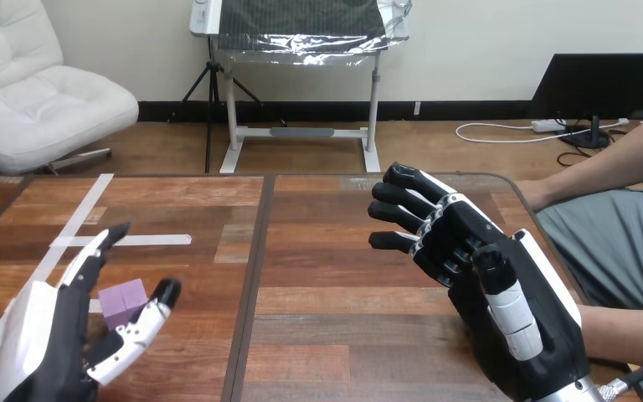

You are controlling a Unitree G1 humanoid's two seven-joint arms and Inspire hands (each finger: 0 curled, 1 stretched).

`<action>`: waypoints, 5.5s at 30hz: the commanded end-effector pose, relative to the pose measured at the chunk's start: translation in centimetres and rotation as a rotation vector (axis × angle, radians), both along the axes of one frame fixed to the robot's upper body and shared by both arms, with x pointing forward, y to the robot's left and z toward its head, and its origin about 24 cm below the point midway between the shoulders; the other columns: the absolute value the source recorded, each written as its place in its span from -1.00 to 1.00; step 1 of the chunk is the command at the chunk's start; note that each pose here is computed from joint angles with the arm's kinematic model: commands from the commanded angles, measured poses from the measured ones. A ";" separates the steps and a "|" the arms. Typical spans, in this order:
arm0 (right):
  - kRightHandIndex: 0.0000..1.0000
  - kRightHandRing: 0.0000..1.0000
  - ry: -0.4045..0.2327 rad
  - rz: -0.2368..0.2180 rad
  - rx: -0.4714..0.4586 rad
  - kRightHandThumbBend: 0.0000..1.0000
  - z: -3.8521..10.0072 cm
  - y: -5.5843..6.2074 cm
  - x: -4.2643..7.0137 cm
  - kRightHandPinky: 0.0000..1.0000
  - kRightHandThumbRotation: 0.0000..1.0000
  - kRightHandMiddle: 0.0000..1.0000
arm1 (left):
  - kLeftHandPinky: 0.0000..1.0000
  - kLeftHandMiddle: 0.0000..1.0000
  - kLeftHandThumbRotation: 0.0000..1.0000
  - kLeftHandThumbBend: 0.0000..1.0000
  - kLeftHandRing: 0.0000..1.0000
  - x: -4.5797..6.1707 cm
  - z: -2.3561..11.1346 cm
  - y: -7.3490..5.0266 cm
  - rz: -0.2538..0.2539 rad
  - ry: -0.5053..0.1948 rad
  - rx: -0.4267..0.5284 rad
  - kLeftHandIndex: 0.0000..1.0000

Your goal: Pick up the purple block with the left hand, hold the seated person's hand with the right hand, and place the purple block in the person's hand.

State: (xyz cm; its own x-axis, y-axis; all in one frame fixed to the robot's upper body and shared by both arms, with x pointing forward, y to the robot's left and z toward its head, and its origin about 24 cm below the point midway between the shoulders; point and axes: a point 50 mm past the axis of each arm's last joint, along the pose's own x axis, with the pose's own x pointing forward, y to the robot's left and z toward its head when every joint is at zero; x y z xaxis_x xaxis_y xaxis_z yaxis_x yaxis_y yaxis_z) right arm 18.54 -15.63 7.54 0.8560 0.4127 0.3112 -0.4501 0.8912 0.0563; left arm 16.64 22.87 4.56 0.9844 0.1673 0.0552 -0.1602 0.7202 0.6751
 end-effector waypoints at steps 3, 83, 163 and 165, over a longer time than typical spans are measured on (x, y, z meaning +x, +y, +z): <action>0.73 0.69 -0.087 0.006 0.011 0.81 1.7 0.1 0.8 0.53 0.62 0.70 | 0.76 0.83 0.14 0.22 0.77 1.8 0.8 0.8 -0.007 -0.037 0.105 0.76; 0.70 0.65 -0.109 0.012 0.008 0.82 2.1 0.1 1.2 0.49 0.60 0.67 | 0.85 0.92 0.02 0.53 0.88 9.2 -0.2 5.4 -0.083 0.224 0.426 0.87; 0.69 0.66 -0.123 0.012 0.004 0.77 2.3 -0.2 1.0 0.51 0.61 0.68 | 0.66 0.72 -0.31 0.65 0.72 14.5 -0.2 5.6 -0.191 0.491 0.512 0.69; 0.69 0.66 -0.125 0.012 0.006 0.76 2.4 -0.3 1.0 0.51 0.61 0.68 | 0.63 0.72 -0.33 0.66 0.71 14.5 -0.2 5.5 -0.191 0.493 0.514 0.68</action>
